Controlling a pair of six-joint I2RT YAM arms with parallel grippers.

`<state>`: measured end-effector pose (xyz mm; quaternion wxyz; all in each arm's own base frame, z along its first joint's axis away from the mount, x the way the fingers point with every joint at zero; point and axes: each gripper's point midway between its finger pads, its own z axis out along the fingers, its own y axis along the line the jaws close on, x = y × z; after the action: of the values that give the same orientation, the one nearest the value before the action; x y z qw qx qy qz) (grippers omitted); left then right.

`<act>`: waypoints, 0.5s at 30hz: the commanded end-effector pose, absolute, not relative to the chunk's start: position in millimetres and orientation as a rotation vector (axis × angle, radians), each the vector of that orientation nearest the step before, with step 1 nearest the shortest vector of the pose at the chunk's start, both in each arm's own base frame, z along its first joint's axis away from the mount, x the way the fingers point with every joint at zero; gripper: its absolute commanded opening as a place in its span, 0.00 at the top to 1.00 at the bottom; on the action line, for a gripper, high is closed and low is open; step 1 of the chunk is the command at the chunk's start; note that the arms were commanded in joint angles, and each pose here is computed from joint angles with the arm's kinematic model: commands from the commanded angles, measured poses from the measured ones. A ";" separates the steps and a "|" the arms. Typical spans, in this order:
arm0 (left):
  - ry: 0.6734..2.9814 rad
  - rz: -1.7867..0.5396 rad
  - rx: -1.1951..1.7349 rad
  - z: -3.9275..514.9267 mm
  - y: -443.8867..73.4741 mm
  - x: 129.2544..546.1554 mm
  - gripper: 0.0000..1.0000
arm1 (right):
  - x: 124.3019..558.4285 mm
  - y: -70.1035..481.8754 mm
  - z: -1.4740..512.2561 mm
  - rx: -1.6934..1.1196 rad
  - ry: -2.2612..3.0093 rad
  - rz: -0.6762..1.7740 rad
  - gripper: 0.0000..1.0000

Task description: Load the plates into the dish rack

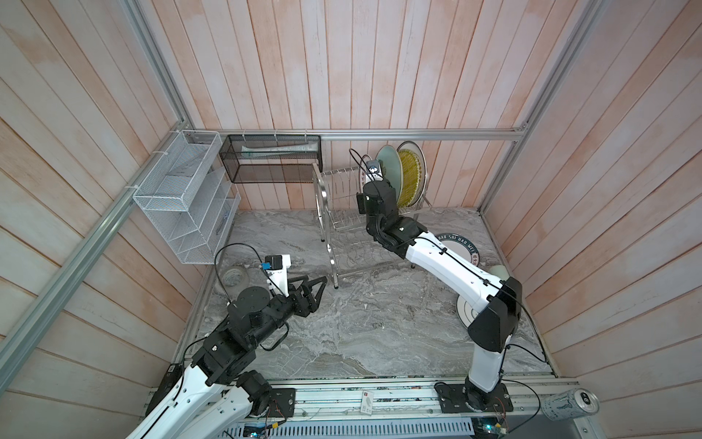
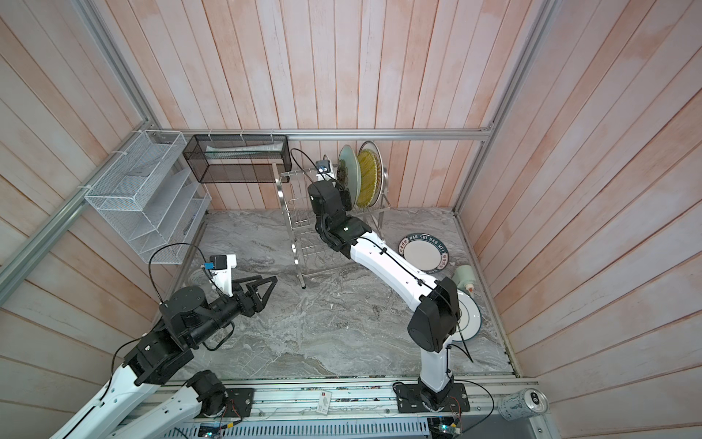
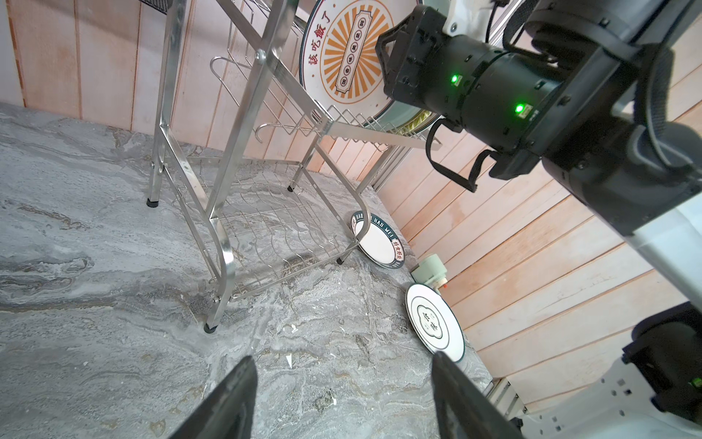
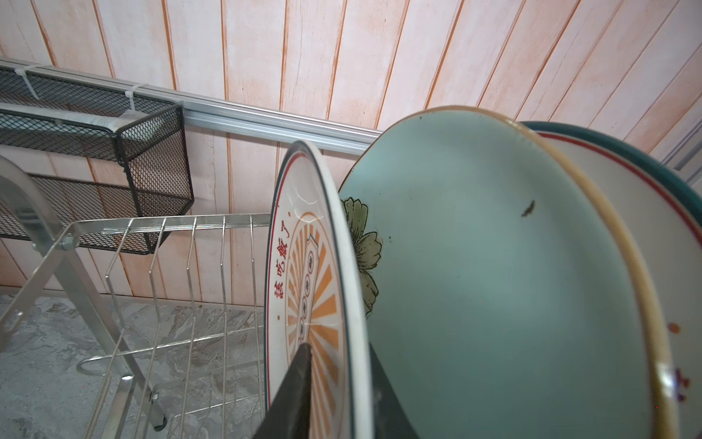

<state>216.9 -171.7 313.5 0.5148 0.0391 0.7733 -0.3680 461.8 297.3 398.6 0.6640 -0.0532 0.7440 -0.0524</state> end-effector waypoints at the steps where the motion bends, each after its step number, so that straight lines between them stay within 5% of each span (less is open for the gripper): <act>1: 1.852 -0.899 0.106 316.2 -174.2 215.3 0.27 | 460.6 290.4 418.7 -0.098 1.650 -0.112 0.74; 7: 1.866 -0.893 0.104 312.9 -175.4 217.4 0.26 | 459.5 289.5 423.9 -0.104 1.640 -0.108 0.60; 15: 1.910 -0.874 0.097 302.5 -178.4 222.6 0.25 | 457.2 288.4 427.3 -0.107 1.626 -0.100 0.54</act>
<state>222.9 -176.5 303.0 0.5017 0.0388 0.7859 -0.3595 463.2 296.8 400.2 0.6656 -0.0617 0.7416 -0.0575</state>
